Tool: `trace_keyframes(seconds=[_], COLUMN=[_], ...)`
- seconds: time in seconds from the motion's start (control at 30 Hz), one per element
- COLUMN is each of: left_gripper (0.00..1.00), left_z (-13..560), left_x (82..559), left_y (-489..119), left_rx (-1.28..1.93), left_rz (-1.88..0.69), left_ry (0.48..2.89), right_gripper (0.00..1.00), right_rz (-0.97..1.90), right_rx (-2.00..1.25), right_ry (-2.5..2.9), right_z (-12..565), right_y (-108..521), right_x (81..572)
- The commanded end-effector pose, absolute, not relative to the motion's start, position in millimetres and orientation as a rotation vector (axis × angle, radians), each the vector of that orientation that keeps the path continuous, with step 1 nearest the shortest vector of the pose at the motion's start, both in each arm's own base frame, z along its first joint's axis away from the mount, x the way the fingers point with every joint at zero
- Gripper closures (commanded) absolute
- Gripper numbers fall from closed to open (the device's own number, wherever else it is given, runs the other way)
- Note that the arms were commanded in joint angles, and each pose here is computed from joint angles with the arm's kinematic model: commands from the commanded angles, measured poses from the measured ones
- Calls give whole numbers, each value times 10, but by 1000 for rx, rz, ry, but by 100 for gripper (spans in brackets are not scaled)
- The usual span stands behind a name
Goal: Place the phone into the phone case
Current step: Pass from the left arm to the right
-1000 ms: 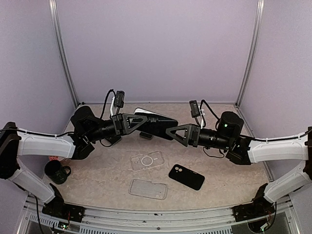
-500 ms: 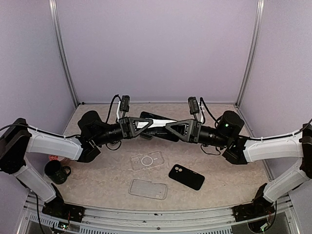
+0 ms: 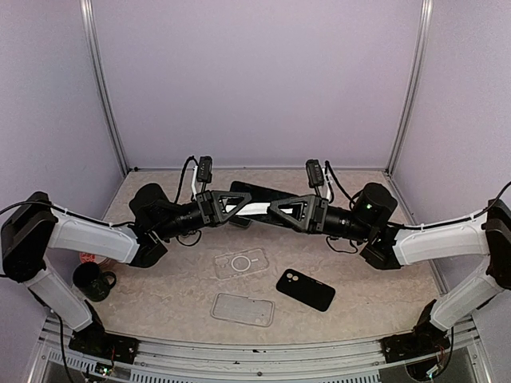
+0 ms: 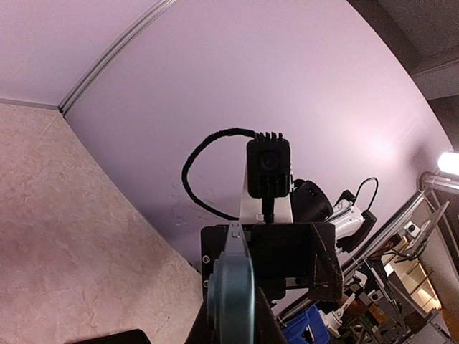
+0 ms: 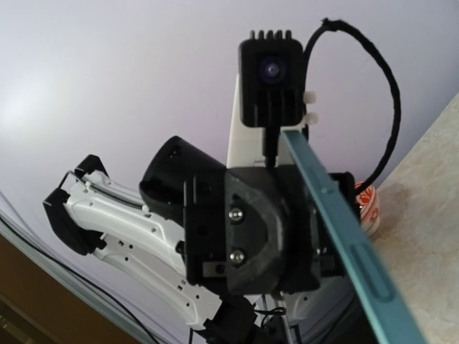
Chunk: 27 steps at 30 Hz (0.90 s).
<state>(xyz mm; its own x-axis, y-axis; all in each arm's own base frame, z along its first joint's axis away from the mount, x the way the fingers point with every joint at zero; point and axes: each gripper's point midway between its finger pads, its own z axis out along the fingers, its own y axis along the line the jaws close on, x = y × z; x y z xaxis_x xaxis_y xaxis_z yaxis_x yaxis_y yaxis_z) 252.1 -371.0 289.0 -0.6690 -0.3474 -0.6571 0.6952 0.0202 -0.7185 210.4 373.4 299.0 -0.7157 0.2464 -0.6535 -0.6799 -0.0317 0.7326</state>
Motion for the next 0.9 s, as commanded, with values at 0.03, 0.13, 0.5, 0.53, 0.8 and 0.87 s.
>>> trace_keyframes(seconds=[0.03, 0.13, 0.5, 0.53, 0.8, 0.87], left_gripper=[100, 100, 100, 100, 90, 77], left_z=[3030, 3021, 2986, 2986, 2960, 2961], left_x=[2538, 2538, 2537, 2534, 2560, 2574], left_y=[-3711, -3727, -3765, -3772, -3773, -3755], left_rx=[353, 355, 364, 367, 360, 354], left_rz=[-1744, -1741, -1743, -1744, -1732, -1721], left_ry=[1477, 1485, 1506, 1508, 1529, 1536], right_gripper=[37, 50, 85, 89, 100, 100], right_rz=[1815, 1813, 1771, 1766, 1730, 1720], right_rx=[-489, -493, -510, -512, -528, -533], right_ry=[1530, 1531, 1534, 1533, 1551, 1554], right_z=[3137, 3133, 3118, 3123, 3101, 3107], right_y=[3735, 3750, 3755, 3753, 3755, 3755], right_x=[2123, 2132, 2153, 2155, 2166, 2164])
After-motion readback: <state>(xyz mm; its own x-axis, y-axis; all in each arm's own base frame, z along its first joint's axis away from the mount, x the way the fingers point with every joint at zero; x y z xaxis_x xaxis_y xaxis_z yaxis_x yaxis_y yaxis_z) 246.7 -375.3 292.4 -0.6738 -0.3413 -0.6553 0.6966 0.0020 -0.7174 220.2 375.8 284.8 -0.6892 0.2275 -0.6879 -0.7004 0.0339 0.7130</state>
